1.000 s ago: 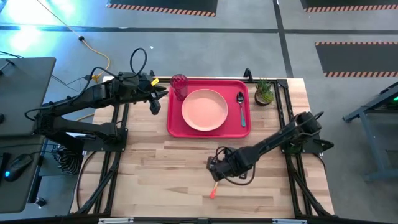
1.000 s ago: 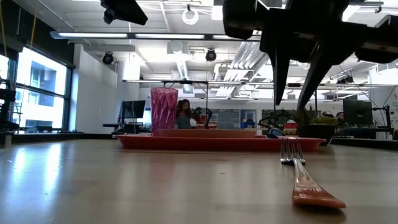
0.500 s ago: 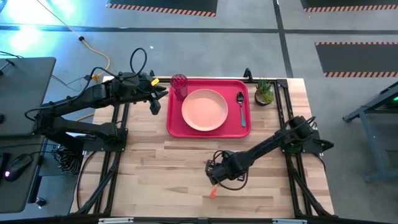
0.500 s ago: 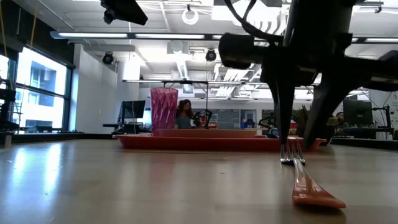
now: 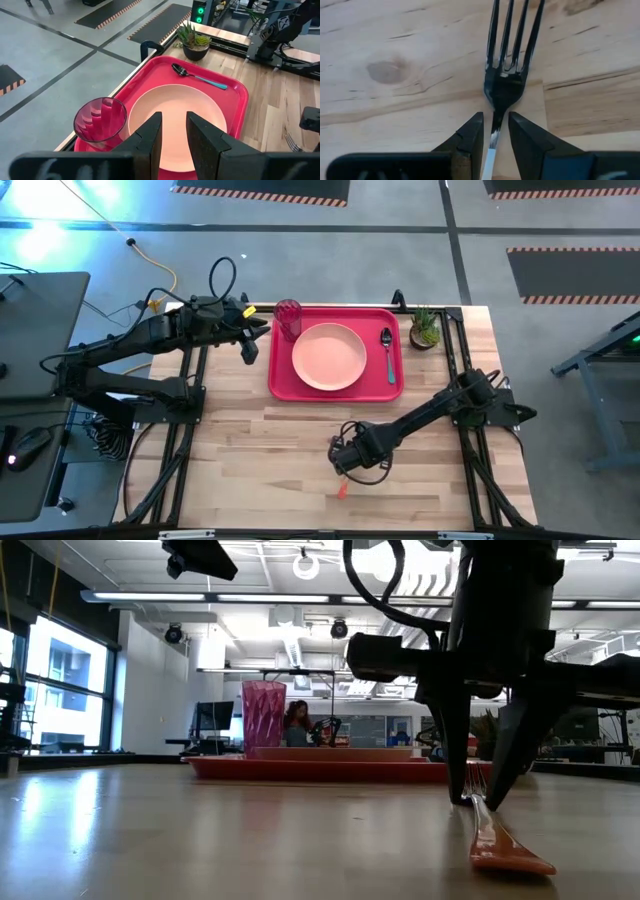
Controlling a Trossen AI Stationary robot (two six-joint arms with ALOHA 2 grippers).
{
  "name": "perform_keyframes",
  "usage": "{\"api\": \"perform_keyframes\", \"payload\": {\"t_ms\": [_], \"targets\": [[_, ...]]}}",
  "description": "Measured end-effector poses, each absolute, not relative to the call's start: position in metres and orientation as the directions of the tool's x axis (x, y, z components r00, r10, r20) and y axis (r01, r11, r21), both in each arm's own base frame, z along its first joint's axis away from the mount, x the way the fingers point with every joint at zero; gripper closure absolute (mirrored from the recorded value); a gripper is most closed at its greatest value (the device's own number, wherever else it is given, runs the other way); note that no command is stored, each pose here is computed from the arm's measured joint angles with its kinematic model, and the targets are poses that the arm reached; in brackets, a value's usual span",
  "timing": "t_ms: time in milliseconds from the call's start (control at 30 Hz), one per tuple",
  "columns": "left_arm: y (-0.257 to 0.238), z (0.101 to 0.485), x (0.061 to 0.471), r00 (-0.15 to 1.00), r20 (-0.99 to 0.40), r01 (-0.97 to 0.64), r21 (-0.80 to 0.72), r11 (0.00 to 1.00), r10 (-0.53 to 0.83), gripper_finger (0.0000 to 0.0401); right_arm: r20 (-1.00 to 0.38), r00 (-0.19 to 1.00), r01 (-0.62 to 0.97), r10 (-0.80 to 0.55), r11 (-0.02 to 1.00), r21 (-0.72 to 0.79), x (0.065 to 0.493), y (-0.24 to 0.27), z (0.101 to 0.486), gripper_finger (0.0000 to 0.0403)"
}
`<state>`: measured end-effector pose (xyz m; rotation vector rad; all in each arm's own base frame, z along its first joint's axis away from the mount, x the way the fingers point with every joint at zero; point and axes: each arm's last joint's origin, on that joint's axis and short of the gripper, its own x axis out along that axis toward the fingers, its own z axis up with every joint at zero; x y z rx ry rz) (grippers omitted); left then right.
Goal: Pick and place plate/cup/fork/spoon on tray
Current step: Put the orange fork to the right of the orange plate on the red tray
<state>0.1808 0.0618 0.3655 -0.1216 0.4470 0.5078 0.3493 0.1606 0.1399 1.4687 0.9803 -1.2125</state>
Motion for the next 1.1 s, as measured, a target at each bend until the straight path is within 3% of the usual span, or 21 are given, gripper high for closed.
{"api": "perform_keyframes", "payload": {"t_ms": [167,400,733,1100], "targets": [[0.062,0.365,0.181,0.78,-0.442,-0.495,-0.003,0.869,0.443,0.0325,-0.985,0.17,0.962,0.021,-0.222,0.161,0.349,0.161,0.138,0.0323],[0.062,0.365,0.181,0.78,-0.442,-0.495,-0.003,0.869,0.443,0.0325,-0.986,0.164,0.964,0.007,-0.213,0.159,0.349,0.161,0.137,0.0394],[0.062,0.365,0.181,0.78,-0.443,-0.495,-0.003,0.869,0.443,0.0325,-0.984,0.179,0.971,-0.014,-0.16,0.179,0.347,0.159,0.143,0.0398],[0.062,0.365,0.181,0.78,-0.443,-0.495,-0.003,0.869,0.443,0.0325,-0.965,0.217,0.97,-0.15,-0.079,0.23,0.339,0.133,0.178,0.04]]}}
